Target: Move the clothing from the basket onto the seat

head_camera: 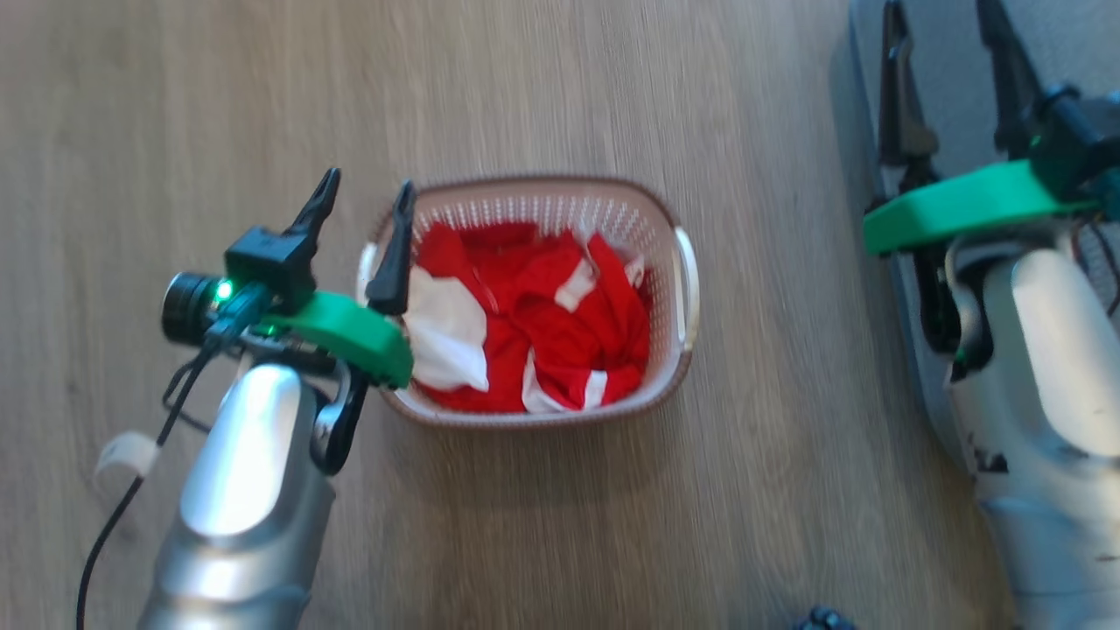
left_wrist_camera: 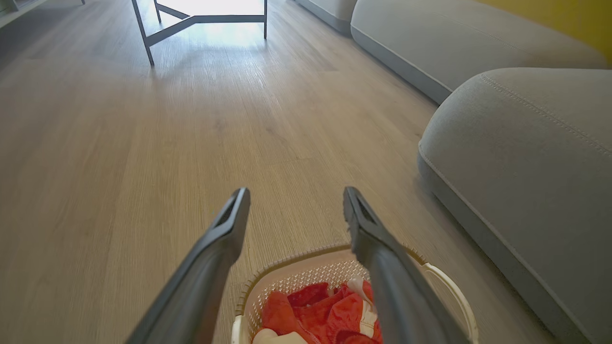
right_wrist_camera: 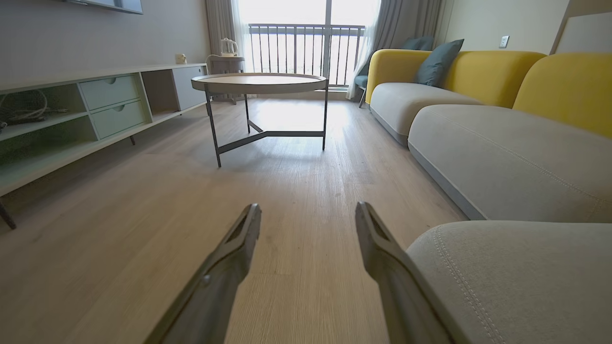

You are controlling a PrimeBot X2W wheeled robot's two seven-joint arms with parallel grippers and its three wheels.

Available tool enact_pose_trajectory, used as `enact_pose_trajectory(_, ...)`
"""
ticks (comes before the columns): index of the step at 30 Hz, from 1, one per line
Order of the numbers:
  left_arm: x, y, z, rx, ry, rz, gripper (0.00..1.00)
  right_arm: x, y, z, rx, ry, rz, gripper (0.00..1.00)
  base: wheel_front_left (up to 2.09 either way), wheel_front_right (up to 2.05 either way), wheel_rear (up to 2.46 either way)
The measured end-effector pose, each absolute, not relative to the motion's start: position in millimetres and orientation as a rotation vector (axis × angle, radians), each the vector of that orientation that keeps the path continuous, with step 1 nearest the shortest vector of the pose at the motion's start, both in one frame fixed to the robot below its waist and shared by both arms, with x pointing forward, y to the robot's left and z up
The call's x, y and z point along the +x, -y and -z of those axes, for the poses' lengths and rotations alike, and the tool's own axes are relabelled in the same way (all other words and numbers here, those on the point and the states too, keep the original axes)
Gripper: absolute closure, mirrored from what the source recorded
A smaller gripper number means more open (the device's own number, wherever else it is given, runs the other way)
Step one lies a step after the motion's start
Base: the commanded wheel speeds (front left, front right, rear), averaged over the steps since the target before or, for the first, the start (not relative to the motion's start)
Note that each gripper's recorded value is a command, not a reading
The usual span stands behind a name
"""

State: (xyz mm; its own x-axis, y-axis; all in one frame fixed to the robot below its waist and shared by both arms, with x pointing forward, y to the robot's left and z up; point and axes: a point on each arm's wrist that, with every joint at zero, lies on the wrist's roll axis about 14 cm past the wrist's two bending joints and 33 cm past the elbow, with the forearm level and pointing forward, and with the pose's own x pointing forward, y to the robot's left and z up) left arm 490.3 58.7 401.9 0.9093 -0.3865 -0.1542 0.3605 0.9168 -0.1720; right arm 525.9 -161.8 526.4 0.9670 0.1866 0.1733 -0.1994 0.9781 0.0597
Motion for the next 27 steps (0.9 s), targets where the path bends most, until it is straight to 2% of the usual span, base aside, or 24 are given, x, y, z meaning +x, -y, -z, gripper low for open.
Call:
enact_pose_trajectory(7, 495, -26, -349, -0.166, -0.297, 0.475, 0.0, 551, 163, -506, 0.073, 0.17, -0.189, 0.0, 0.0, 0.0, 0.0)
enact_pose_trajectory(17, 474, 18, -260, -0.195, -0.525, 0.631, 0.0, 582, 163, -483, 0.054, 0.188, -0.194, 0.0, 0.0, 0.0, 0.0)
enact_pose_trajectory(27, 472, 55, -197, -0.136, -0.628, 0.791, 0.0, 586, 169, -428, 0.048, 0.09, -0.178, 0.0, 0.0, 0.0, 0.0)
